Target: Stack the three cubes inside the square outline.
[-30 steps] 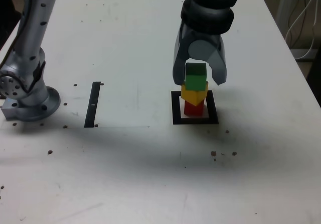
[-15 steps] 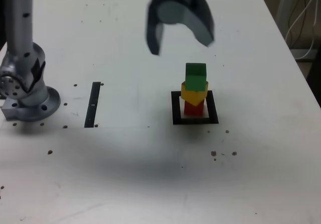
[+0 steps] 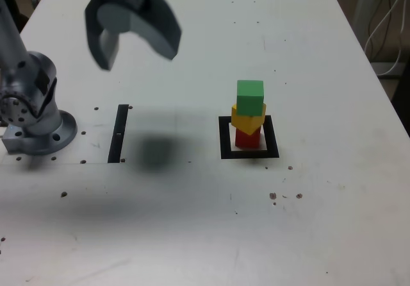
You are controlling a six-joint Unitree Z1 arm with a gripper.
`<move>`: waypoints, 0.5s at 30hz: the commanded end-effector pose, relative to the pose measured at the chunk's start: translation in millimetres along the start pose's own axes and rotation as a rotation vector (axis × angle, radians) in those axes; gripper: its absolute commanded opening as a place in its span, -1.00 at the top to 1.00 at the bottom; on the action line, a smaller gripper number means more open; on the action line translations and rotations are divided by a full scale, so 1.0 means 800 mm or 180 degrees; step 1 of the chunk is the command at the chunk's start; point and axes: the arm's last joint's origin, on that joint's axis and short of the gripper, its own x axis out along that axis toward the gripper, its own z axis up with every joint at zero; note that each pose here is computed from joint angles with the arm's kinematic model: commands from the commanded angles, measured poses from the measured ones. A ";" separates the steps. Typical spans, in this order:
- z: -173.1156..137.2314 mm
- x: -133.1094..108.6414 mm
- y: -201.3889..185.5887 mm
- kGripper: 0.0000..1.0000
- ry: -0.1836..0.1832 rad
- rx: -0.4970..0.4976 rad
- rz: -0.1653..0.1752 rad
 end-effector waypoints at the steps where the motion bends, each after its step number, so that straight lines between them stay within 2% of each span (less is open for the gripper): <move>1: -0.011 0.029 -0.002 -0.99 0.0157 -0.0002 -0.0048; 4: -0.015 0.066 -0.006 -0.99 0.0255 -0.0003 -0.0112; 6: -0.016 0.081 -0.008 -0.99 0.0261 -0.0005 -0.0116; 10: -0.018 0.092 -0.012 -0.99 0.0256 -0.0009 -0.0044; 15: -0.026 0.104 -0.015 -1.00 0.0382 -0.0018 0.0003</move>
